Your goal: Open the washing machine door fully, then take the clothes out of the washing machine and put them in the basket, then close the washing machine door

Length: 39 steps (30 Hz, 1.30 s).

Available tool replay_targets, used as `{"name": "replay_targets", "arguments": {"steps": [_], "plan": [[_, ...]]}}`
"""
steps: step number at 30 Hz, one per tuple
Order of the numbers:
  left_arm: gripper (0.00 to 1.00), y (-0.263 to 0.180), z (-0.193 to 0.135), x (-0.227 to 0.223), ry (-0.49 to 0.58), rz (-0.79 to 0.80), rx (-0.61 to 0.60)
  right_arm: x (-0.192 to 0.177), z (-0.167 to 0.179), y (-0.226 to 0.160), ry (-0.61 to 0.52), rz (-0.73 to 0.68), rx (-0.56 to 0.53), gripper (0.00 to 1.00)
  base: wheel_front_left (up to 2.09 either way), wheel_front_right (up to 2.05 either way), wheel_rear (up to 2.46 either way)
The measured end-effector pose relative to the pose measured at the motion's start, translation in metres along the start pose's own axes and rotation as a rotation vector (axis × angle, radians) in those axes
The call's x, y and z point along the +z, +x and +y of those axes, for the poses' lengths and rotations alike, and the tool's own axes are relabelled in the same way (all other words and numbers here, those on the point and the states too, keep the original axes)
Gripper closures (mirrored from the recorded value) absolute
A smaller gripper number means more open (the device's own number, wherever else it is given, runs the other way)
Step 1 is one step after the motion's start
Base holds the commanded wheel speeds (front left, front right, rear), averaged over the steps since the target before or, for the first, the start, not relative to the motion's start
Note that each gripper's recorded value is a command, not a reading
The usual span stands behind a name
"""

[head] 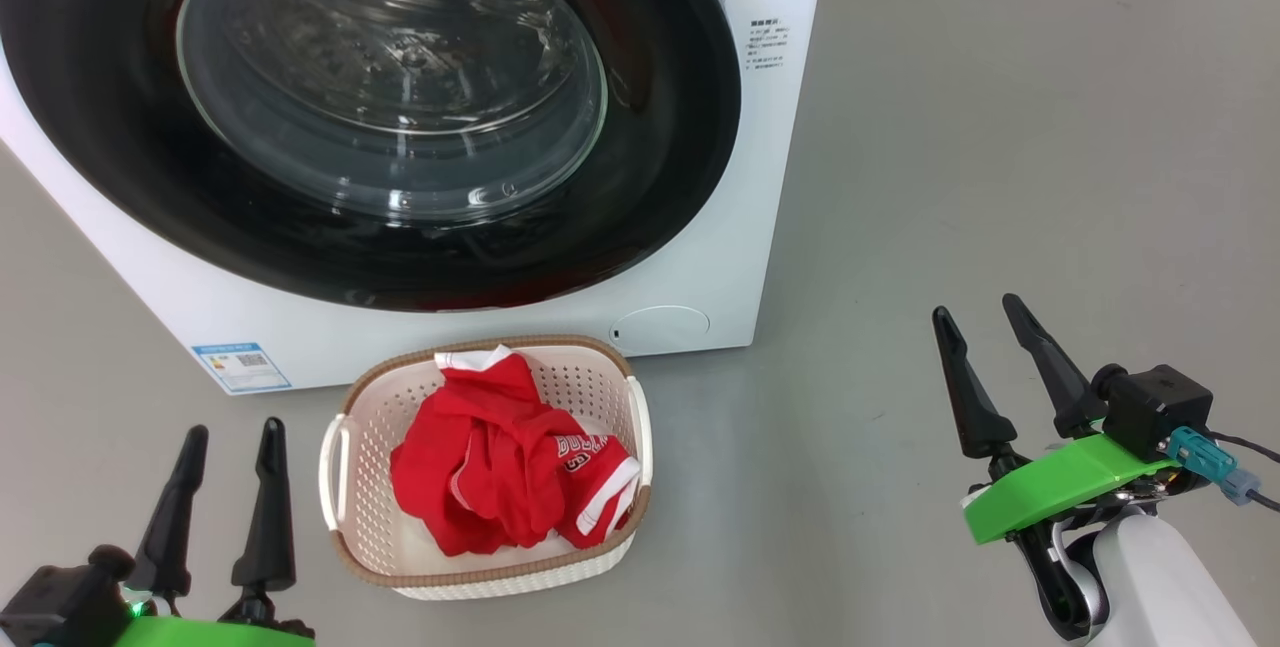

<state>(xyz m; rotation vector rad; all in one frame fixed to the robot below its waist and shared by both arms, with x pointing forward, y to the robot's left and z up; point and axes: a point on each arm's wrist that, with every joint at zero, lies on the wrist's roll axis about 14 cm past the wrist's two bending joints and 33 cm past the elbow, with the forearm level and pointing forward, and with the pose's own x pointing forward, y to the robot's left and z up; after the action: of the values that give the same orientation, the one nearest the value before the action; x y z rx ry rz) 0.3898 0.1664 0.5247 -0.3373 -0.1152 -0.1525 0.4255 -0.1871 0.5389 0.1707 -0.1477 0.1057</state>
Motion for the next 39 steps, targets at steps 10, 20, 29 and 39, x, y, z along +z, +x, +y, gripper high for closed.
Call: {"name": "replay_targets", "arguments": {"steps": [10, 20, 29, 39], "plan": [[0.00, 0.000, 0.001, 0.000, 0.000, 0.001, 0.001, -0.001, 0.000, 0.000, 0.002, 0.001, 0.000, 0.00, 0.00, 0.00, 0.00], [1.00, -0.010, -0.001, -0.028, -0.057, 0.078, 0.032, -0.035, -0.001, -0.017, 0.024, 0.103, -0.022, 1.00, 0.00, 0.00, 0.00], [1.00, -0.013, 0.004, -0.031, -0.135, 0.089, 0.065, -0.038, -0.004, -0.021, 0.116, 0.120, -0.056, 1.00, 0.00, 0.00, 0.00], [1.00, -0.015, 0.010, -0.035, -0.224, 0.110, 0.105, -0.037, -0.009, -0.020, 0.222, 0.117, -0.092, 1.00, 0.00, 0.00, 0.00]]}}
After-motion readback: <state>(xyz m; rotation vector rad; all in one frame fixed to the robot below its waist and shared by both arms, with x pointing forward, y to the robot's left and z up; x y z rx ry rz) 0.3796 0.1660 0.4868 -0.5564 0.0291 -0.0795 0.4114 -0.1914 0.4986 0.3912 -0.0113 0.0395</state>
